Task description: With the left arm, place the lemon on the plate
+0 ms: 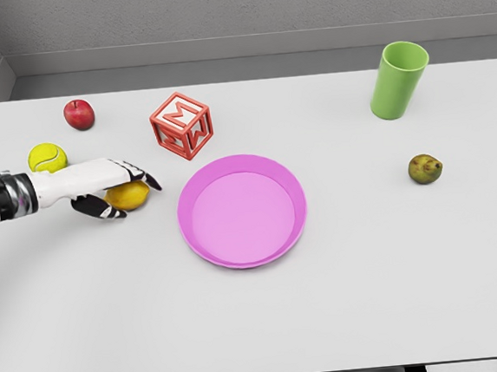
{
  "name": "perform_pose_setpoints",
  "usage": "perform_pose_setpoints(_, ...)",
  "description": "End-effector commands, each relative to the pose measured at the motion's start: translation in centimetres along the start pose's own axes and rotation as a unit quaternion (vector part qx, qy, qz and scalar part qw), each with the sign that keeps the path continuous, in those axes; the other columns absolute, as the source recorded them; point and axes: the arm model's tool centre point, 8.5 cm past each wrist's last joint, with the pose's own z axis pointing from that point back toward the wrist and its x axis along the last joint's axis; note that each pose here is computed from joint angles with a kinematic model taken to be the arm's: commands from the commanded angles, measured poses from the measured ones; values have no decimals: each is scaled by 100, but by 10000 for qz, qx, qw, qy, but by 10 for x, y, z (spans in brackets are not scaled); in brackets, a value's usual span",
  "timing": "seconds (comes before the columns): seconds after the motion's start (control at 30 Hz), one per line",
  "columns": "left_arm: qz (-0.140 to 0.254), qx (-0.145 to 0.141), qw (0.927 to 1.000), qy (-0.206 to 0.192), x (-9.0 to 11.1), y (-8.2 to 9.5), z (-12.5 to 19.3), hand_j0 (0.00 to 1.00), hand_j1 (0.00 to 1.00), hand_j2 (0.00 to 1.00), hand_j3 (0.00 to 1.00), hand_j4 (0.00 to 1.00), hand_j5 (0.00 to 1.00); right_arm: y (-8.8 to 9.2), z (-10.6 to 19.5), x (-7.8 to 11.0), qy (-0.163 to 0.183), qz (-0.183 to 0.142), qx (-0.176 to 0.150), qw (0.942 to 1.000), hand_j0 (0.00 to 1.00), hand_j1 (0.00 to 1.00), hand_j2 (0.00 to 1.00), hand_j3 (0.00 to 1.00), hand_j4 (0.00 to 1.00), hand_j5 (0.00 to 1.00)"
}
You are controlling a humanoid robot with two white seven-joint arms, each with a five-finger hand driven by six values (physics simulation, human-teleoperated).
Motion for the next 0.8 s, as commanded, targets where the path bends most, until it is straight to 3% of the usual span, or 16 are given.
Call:
perform_pose_setpoints(0.0,2,-4,10000,23,-1,0,1,59,59,59,59,59,59,0,0,0,1,-1,1,10000,100,100,100,100,100,100)
perform_pose_setpoints(0.27,-9,31,10000,-36,2,2,-1,51,51,51,51,51,51,0,0,0,1,-1,1,10000,100,100,100,100,100,100)
perform_pose_setpoints(0.5,8,175,9998,-45,2,10,5,50,50,50,50,50,50,0,0,0,1,-1,1,10000,100,100,100,100,100,100)
perform_pose_setpoints(0.77,-242,294,9983,-443,29,23,-1,50,50,50,50,50,50,0,0,0,1,-1,1,10000,100,100,100,100,100,100)
